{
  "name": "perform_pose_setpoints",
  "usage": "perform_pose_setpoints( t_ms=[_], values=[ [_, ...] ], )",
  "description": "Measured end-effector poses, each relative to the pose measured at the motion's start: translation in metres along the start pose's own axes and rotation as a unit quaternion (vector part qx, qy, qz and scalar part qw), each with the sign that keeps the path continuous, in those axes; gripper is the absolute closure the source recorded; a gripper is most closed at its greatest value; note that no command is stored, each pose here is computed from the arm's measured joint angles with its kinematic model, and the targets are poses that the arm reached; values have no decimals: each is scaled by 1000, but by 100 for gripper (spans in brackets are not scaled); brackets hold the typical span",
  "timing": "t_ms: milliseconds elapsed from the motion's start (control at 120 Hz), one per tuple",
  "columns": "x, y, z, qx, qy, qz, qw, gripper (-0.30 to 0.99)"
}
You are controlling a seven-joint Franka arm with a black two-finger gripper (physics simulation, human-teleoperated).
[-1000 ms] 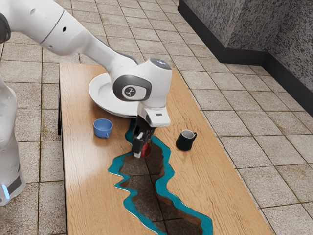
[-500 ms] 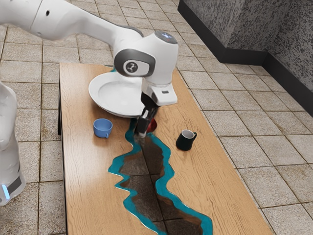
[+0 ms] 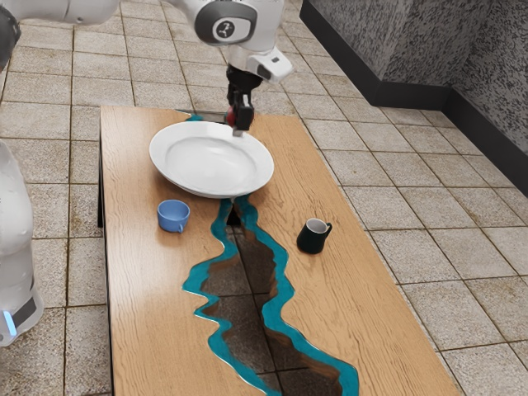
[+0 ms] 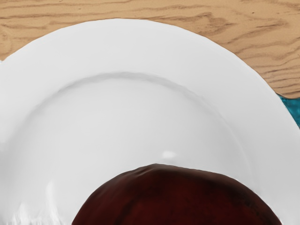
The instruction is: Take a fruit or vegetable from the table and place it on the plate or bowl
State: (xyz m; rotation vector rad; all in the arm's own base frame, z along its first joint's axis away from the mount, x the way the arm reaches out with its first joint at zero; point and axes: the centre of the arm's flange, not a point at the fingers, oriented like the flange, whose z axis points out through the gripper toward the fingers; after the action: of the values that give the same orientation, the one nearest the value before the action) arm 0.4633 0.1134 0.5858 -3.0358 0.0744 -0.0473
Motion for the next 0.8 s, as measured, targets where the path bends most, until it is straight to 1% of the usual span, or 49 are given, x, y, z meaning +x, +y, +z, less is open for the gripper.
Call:
perform_pose_setpoints(
  t_ms=[75, 133, 208, 325, 383, 458, 542, 650, 800],
  values=[
    [-4, -26, 13, -1, -16, -39, 999, 61],
    [-2, -40, 24, -5, -27, -60, 998, 57],
    [6, -47, 45, -13, -46, -74, 996, 52],
    [19, -51, 69, -21, -65, -86, 994, 53],
    [21, -51, 73, -23, -68, -91, 993, 46],
    [21, -50, 75, -26, -70, -97, 992, 27],
    [22, -49, 74, -27, -70, -102, 992, 15],
    [22, -49, 74, -28, -71, -107, 991, 7],
    [26, -40, 71, -27, -69, -105, 992, 2]
  ],
)
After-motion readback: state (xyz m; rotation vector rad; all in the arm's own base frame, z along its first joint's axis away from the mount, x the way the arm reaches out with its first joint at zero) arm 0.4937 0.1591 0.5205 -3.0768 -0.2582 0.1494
